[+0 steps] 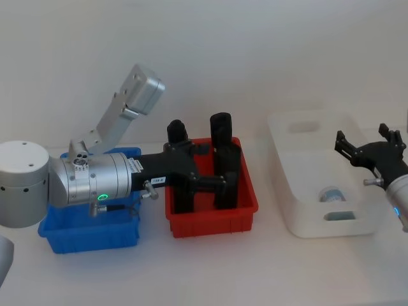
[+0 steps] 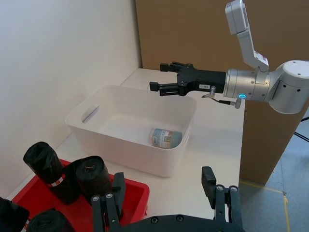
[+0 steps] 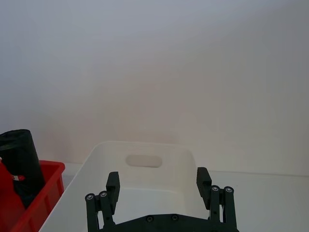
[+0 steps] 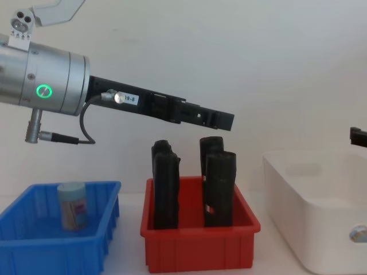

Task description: Pick the cotton swabs from the blue box and place them into the white box.

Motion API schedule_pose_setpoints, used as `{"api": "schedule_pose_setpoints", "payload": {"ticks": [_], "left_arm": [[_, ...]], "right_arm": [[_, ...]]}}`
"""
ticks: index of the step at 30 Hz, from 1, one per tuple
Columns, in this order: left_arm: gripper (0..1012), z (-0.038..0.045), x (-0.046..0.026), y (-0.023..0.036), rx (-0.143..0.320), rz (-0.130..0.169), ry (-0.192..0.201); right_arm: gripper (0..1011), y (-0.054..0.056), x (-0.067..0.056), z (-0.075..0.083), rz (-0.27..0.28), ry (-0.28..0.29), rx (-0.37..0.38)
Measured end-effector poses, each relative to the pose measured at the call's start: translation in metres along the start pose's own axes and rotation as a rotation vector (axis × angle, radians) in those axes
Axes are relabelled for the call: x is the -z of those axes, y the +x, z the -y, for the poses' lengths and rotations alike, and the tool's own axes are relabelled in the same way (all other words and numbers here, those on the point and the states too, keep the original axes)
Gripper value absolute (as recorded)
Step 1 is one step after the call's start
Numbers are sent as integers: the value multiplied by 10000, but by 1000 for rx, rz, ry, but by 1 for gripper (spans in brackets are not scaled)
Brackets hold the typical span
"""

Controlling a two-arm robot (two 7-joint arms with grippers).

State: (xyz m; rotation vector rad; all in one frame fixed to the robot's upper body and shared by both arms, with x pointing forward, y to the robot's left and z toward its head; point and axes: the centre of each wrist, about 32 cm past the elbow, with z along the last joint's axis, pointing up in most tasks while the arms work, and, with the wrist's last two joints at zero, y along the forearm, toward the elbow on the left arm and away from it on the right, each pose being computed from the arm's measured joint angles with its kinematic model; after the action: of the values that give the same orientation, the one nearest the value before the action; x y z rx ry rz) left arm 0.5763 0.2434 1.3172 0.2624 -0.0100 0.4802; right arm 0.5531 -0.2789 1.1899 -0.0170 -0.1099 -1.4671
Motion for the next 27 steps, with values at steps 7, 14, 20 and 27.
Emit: {"api": "schedule_pose_setpoints", "payload": {"ticks": [7, 14, 20, 27], "left_arm": [[1000, 0, 0, 0, 0, 0, 0], [1000, 0, 0, 0, 0, 0, 0], [1000, 0, 0, 0, 0, 0, 0], [999, 0, 0, 0, 0, 0, 0]], "right_arm": [[1002, 0, -17, 17, 1, 13, 1], [1002, -2, -25, 27, 2, 18, 2], [1002, -2, -31, 32, 3, 23, 2], [1002, -1, -34, 35, 3, 24, 3]]}}
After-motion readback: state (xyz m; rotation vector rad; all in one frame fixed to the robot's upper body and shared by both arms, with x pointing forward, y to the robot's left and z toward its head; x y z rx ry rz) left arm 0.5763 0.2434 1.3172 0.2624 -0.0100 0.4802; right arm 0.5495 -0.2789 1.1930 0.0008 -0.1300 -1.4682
